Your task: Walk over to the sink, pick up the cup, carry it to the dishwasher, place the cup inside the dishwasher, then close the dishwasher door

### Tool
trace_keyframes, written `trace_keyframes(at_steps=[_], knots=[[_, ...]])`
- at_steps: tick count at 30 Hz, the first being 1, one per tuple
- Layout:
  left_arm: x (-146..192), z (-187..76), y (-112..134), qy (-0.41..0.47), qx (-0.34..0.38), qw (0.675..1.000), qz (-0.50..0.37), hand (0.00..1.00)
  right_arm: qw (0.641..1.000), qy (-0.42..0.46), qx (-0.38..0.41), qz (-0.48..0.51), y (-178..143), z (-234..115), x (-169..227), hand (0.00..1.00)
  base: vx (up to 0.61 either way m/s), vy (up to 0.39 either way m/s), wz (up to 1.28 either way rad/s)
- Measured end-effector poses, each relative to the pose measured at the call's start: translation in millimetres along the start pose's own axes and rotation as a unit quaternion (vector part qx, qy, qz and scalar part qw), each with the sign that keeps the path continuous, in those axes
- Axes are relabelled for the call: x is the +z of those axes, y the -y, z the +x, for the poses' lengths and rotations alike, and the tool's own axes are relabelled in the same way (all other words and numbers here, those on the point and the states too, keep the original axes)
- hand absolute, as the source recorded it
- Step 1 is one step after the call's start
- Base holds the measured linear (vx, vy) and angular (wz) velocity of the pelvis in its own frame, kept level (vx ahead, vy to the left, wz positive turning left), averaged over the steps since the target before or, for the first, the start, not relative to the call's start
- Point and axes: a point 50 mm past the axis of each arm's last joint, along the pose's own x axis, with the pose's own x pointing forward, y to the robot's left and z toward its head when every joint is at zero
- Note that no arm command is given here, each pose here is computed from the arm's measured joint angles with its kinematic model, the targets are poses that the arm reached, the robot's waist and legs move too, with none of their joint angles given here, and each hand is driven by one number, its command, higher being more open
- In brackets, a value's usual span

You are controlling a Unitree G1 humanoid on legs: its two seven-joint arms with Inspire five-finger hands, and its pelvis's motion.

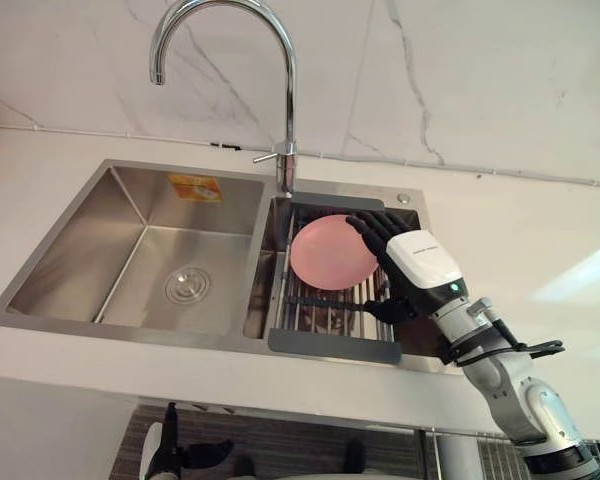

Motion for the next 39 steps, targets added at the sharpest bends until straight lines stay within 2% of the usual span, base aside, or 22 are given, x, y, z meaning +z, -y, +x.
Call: trace_keyframes(at_steps=[13,17,21,27,39], knots=[[15.2,9.0,1.9,0.018,0.000,1.000,-0.008,1.00,0.994,-0.014,0.007,-0.110,-17.6,29.2,-6.0,1.00,-0.01,-0.008,0.06],[18.7,10.8,2.7,0.023,0.000,1.000,-0.010,1.00,0.992,-0.019,0.009,-0.121,-18.7,37.7,-7.1,1.00,0.00,-0.006,0.05],[38.7,19.5,3.8,0.027,-0.008,0.999,-0.022,1.00,0.991,-0.020,0.019,-0.129,-22.8,43.3,0.5,1.00,0.00,-0.003,0.02],[54.6,31.6,-0.4,-0.011,-0.033,0.999,-0.042,1.00,0.987,-0.015,0.032,-0.159,-23.9,46.6,4.9,1.00,-0.01,-0.001,0.00],[53.4,36.9,-3.3,-0.033,-0.039,0.998,-0.047,1.00,0.988,-0.018,0.007,-0.154,-35.7,60.1,3.4,1.00,-0.01,-0.002,0.00]])
